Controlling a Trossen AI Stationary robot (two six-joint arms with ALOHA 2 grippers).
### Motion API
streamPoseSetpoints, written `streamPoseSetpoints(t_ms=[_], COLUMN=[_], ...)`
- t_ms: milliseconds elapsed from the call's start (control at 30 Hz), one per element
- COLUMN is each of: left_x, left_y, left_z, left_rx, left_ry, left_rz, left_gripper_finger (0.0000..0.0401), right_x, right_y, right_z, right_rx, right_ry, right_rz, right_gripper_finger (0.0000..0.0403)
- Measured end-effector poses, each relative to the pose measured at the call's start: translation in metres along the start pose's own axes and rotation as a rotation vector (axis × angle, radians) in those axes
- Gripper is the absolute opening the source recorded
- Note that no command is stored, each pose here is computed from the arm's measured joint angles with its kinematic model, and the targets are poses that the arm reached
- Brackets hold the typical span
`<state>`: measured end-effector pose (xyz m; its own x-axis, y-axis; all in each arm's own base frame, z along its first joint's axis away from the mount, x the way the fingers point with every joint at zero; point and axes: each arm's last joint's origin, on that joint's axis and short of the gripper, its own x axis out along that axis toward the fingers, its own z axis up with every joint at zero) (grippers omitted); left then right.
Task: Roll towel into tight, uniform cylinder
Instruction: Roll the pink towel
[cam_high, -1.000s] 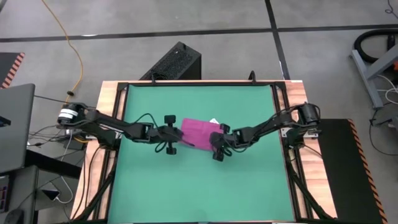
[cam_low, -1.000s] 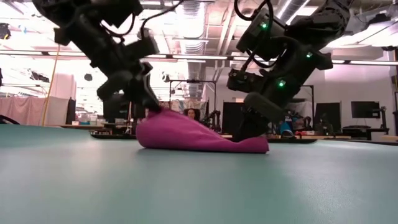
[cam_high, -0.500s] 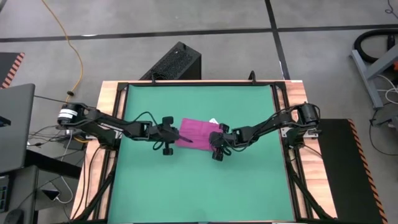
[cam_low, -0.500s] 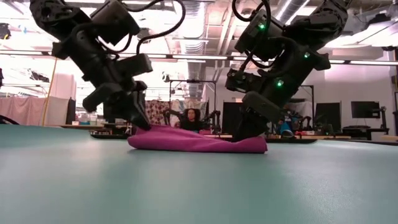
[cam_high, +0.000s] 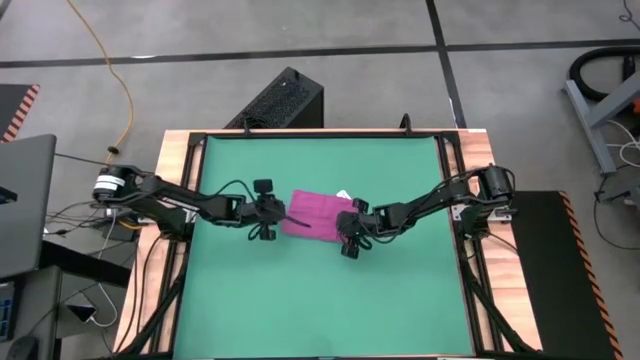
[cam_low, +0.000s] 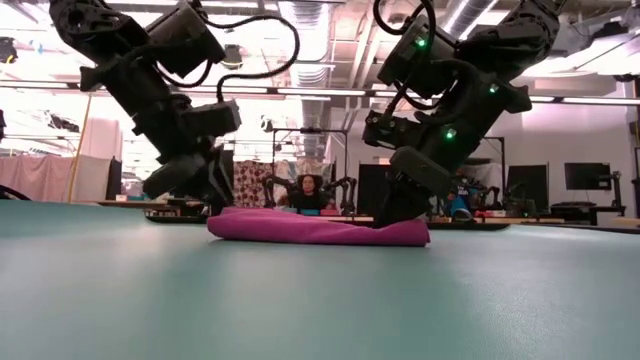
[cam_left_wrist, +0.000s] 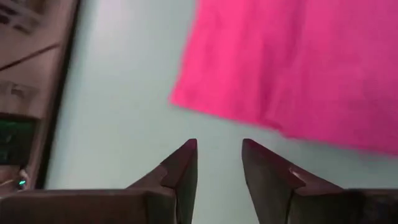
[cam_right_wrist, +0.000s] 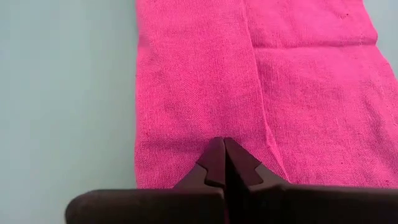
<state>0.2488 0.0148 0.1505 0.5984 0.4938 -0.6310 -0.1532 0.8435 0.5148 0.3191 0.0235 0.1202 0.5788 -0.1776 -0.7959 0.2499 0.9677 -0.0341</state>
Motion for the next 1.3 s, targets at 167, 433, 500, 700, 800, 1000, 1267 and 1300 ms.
streamPoseSetpoints(t_ms=[167, 433, 500, 700, 800, 1000, 1267, 1300], left_x=[-0.013, -0.007, -0.003, 0.019, 0.03, 0.045, 0.05, 0.05], left_y=[0.002, -0.013, -0.015, -0.015, -0.017, -0.018, -0.017, -0.017], left_z=[0.018, 0.002, -0.003, -0.019, -0.023, -0.03, -0.036, -0.037], left_rx=[-0.068, -0.027, -0.023, -0.028, -0.025, -0.06, -0.09, -0.097], left_ry=[-0.237, -0.432, -0.436, -0.355, -0.352, -0.327, -0.272, -0.266], left_rz=[-0.147, -0.298, -0.286, -0.26, -0.266, -0.255, -0.262, -0.263], left_gripper_finger=[0.0064, 0.0001, 0.0, 0.0, 0.0, 0.0, 0.0, 0.0], right_x=[0.0, 0.001, 0.001, 0.001, 0.001, 0.001, -0.033, -0.04], right_y=[-0.002, -0.004, -0.004, -0.004, -0.004, -0.002, 0.006, 0.007], right_z=[0.0, 0.0, 0.0, 0.0, 0.0, 0.001, 0.011, 0.014], right_rx=[0.005, 0.011, 0.012, 0.013, 0.013, 0.01, -0.07, -0.073], right_ry=[0.003, 0.005, 0.005, 0.004, 0.003, -0.003, -0.137, -0.165], right_rz=[0.001, -0.002, -0.002, -0.002, -0.002, -0.004, -0.152, -0.177], right_gripper_finger=[0.0014, 0.0014, 0.0014, 0.0014, 0.0014, 0.0014, 0.0014, 0.0014])
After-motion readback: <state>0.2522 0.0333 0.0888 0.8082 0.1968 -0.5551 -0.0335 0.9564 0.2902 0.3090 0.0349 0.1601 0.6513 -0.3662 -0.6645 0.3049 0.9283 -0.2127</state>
